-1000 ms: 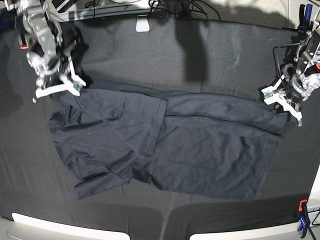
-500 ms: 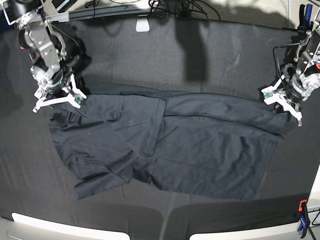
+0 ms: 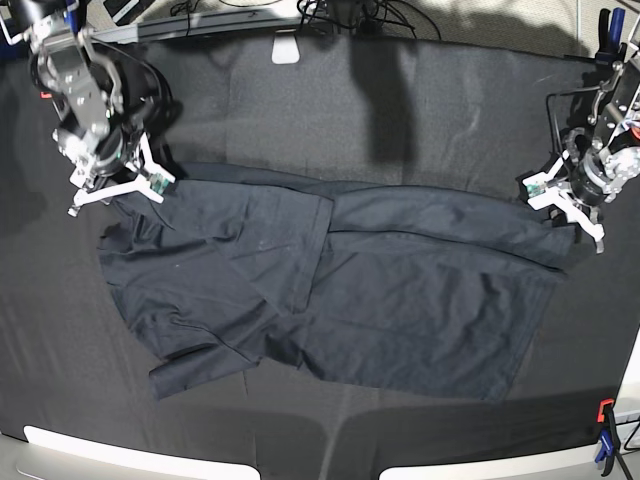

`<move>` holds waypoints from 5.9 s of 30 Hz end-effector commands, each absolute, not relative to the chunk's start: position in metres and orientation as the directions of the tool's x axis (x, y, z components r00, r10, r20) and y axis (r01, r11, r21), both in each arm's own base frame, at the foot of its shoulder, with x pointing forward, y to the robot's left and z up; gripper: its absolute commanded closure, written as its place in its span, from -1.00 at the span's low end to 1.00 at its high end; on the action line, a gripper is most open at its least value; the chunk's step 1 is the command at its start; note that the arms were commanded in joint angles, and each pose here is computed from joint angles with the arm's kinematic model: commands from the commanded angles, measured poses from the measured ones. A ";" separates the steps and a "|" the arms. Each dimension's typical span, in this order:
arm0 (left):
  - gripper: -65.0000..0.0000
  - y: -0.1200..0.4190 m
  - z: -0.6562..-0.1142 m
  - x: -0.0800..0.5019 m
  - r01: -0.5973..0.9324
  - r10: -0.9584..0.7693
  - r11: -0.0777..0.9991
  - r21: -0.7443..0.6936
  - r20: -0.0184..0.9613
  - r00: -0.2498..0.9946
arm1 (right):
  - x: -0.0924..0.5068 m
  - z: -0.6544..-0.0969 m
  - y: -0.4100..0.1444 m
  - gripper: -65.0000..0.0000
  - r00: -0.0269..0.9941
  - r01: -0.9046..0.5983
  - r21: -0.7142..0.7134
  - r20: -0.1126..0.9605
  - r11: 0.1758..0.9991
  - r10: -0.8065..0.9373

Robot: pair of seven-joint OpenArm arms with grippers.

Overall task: Layout the t-shirt on the table in an organized manner, then fold the t-shirt properly
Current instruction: 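Grasp the shirt's collar-side corners with both grippers, then lift the collar side with both grippers and pull it away from the hem, then move both grippers to the shirt's hem corners and grasp them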

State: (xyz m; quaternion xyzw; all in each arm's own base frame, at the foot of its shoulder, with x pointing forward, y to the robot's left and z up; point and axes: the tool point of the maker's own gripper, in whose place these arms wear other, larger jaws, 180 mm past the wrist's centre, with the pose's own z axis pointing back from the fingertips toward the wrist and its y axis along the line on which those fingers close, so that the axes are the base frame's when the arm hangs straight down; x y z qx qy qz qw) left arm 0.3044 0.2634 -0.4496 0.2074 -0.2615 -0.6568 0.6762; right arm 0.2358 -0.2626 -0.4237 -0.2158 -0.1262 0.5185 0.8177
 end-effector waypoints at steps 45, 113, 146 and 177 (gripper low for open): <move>1.00 0.295 -0.444 0.164 0.927 -0.997 -0.027 0.375 0.061 -0.053 | 0.132 -0.380 -0.280 1.00 0.183 -0.924 -0.360 -0.117 0.130 0.976; 0.22 0.309 -0.306 0.473 0.144 0.016 0.987 -0.070 0.939 0.345 | 0.332 -0.271 -0.196 0.00 0.332 -0.386 -0.133 0.903 0.913 0.272; 0.32 0.258 -0.389 0.504 0.042 0.111 0.987 -0.154 0.851 0.513 | 0.325 -0.285 -0.196 0.00 0.417 -0.396 -0.093 0.868 0.913 0.269; 1.00 0.260 -0.394 0.500 0.036 0.107 0.988 -0.151 0.833 0.543 | 0.472 -0.339 -0.245 -0.10 0.825 -0.258 0.019 0.525 0.966 0.210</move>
